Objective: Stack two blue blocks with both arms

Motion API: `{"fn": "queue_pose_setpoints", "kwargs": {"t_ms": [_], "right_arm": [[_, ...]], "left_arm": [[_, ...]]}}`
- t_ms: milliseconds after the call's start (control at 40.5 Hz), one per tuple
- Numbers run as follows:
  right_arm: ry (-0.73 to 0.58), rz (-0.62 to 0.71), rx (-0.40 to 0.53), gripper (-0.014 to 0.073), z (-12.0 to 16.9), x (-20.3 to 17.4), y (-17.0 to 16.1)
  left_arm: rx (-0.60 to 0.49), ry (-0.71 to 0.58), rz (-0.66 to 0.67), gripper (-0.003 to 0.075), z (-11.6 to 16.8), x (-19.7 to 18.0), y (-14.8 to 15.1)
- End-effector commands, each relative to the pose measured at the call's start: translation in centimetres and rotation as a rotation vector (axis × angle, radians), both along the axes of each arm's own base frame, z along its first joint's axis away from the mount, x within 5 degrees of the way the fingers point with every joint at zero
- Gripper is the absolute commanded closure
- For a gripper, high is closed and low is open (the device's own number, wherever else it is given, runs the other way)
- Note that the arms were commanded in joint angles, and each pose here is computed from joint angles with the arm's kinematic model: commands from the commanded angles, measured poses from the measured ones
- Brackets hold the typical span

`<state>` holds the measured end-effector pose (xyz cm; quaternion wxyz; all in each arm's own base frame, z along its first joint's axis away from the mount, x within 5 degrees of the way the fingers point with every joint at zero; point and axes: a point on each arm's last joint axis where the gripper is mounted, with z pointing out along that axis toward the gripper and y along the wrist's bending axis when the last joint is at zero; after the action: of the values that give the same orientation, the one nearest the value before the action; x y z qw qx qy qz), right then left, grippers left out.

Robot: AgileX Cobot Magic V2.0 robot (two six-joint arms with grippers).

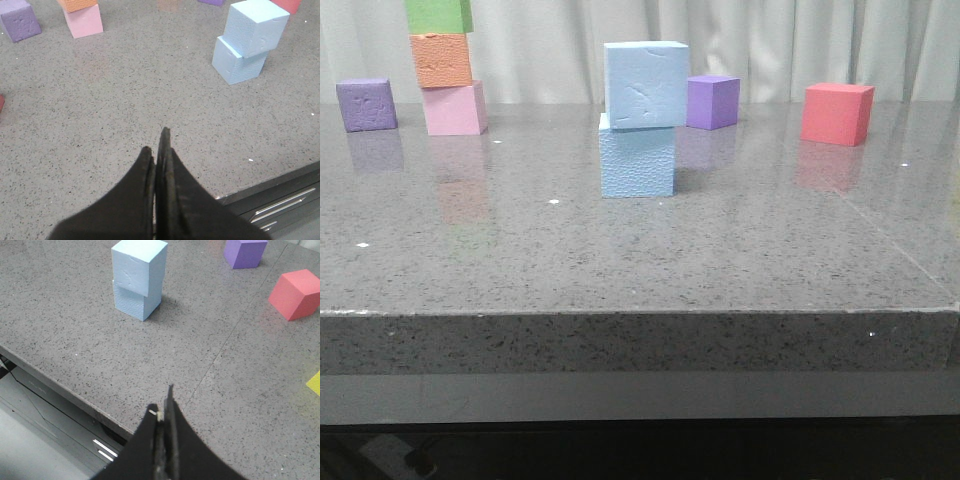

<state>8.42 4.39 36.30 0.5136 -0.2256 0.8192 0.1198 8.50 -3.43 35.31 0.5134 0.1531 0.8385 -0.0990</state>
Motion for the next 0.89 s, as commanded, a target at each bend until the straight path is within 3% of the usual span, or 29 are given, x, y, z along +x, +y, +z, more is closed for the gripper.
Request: {"fn": "queue_pose_setpoints", "kwargs": {"t_ms": [0, 395, 568, 667, 864], "right_arm": [[-0.085, -0.013, 0.037, 0.0713, 1.3, 0.2, 0.0], [-0.085, -0.013, 0.037, 0.0713, 1.3, 0.2, 0.0], [-0.084, -0.013, 0.036, 0.0713, 1.3, 0.2, 0.0], [-0.084, -0.013, 0.036, 0.0713, 1.3, 0.2, 0.0], [-0.083, -0.012, 0.036, 0.0713, 1.2, 0.2, 0.0]], "left_arm": [[-0.032, -0.094, -0.017, 0.0741, 1.3, 0.2, -0.2], [-0.046, -0.122, -0.028, 0.0741, 1.1, -0.3, 0.0], [-0.080, -0.215, 0.019, 0.0741, -1.7, -0.8, 0.7], [-0.073, -0.301, 0.103, 0.0741, -4.2, -1.3, 1.6], [-0.167, -0.443, 0.257, 0.0741, -8.9, -2.6, 2.8]]}}
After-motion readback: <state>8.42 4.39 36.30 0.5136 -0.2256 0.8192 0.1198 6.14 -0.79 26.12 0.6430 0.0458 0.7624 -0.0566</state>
